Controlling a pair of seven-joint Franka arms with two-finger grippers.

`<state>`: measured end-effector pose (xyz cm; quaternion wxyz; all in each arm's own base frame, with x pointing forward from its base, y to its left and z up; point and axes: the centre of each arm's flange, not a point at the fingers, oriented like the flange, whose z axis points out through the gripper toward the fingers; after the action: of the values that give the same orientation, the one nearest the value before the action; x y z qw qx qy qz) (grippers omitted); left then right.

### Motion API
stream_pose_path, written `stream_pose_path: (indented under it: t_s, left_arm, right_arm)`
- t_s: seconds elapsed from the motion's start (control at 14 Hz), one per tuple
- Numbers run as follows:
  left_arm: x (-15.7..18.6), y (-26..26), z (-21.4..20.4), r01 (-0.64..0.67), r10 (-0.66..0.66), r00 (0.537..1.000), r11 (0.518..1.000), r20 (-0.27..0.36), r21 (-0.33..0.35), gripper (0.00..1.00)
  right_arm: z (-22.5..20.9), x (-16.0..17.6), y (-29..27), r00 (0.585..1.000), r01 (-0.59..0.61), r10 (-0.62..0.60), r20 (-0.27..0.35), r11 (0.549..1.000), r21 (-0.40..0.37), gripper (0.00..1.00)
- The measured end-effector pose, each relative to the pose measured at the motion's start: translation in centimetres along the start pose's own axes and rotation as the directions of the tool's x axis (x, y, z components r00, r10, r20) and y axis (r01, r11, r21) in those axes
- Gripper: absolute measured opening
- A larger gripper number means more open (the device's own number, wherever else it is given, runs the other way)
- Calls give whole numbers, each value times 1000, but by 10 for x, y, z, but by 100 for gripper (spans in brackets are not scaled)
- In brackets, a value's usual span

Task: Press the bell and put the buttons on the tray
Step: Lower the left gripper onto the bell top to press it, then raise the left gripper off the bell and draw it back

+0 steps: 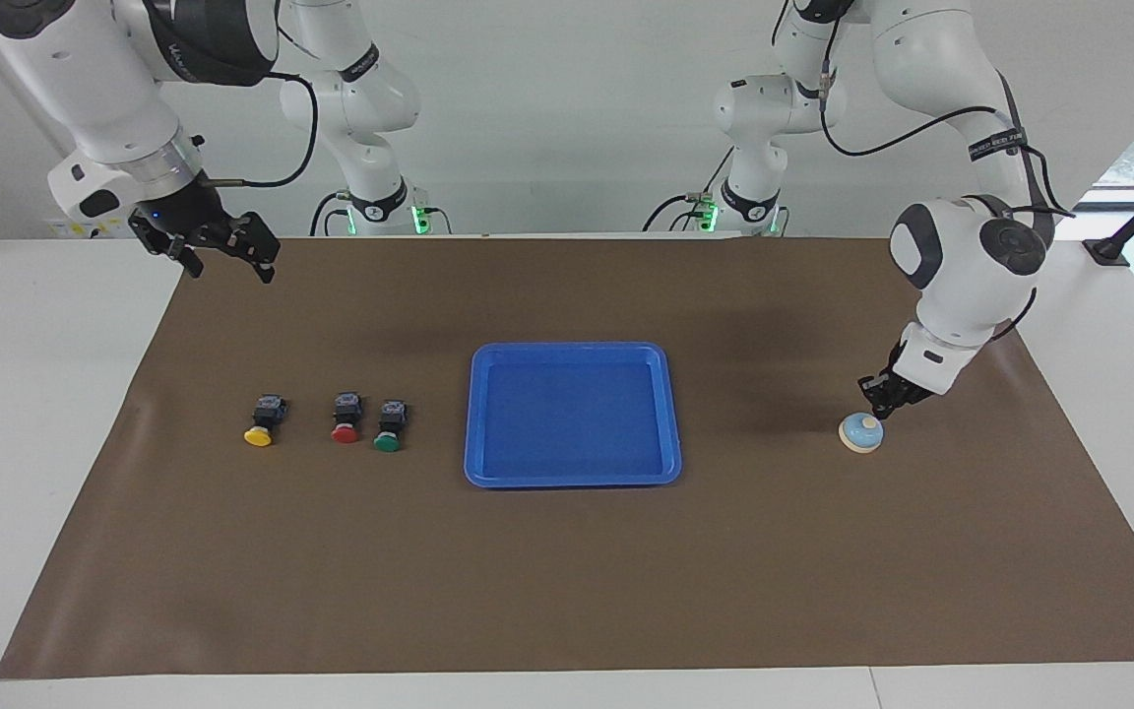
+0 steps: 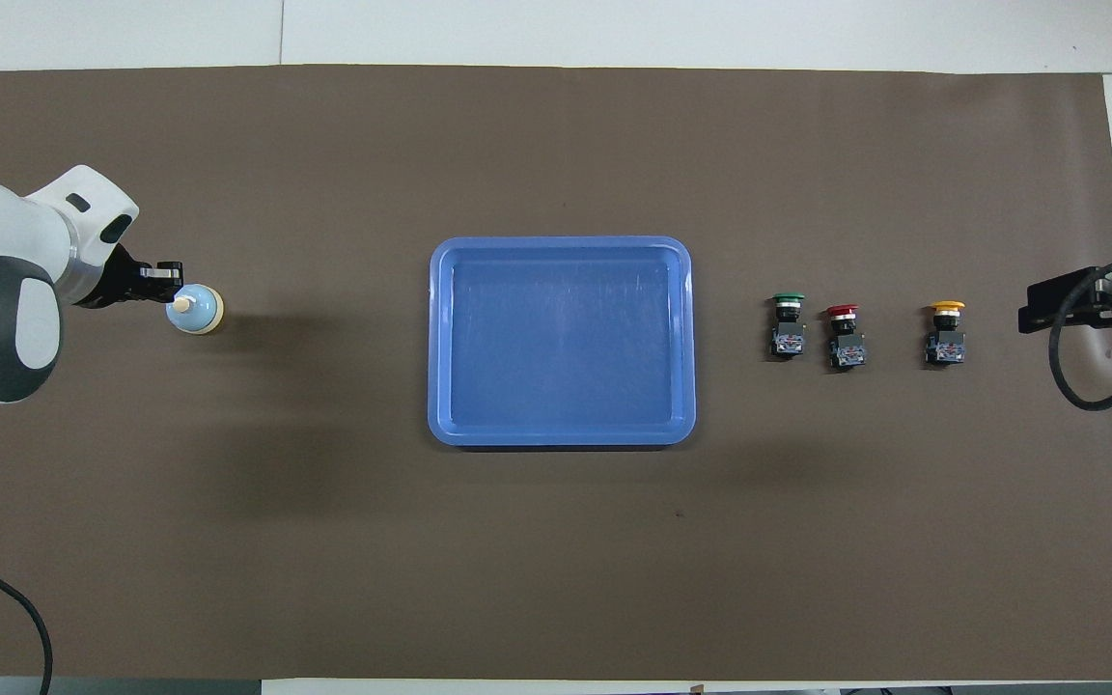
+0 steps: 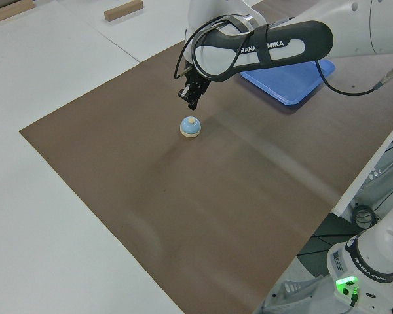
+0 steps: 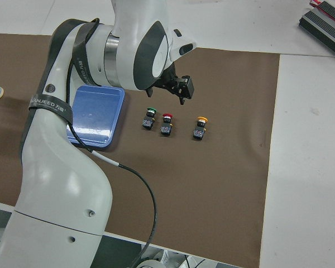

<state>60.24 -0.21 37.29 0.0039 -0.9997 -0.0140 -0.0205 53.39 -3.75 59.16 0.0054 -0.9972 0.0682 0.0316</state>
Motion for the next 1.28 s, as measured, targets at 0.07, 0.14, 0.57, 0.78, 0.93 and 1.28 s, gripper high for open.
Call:
stream_pose_path:
  t_s: [0.07,0.14,0.57,0.78,0.93,1.28]
  left_arm:
    - [-2,0,5,0,0,1000,1000,3,0,1]
    - [-4,0,9,0,0,1000,1000,5,0,1]
    - [-8,0,33,-1,1,1000,1000,-10,-1,1]
    - [8,0,-2,-2,2,999,1000,37,1,6]
    - [20,2,-62,-5,5,998,1000,65,3,12]
    - [-19,3,-170,-10,9,992,1000,123,7,73]
  right_arm:
    - [0,0,0,1000,0,0,0,1000,0,100]
    - [0,0,0,1000,0,0,0,1000,0,100]
    - [0,0,0,1000,0,0,0,1000,0,100]
    - [0,0,0,1000,0,0,0,1000,0,100]
    - [0,0,0,1000,0,0,0,1000,0,100]
    - [0,0,0,1000,0,0,0,1000,0,100]
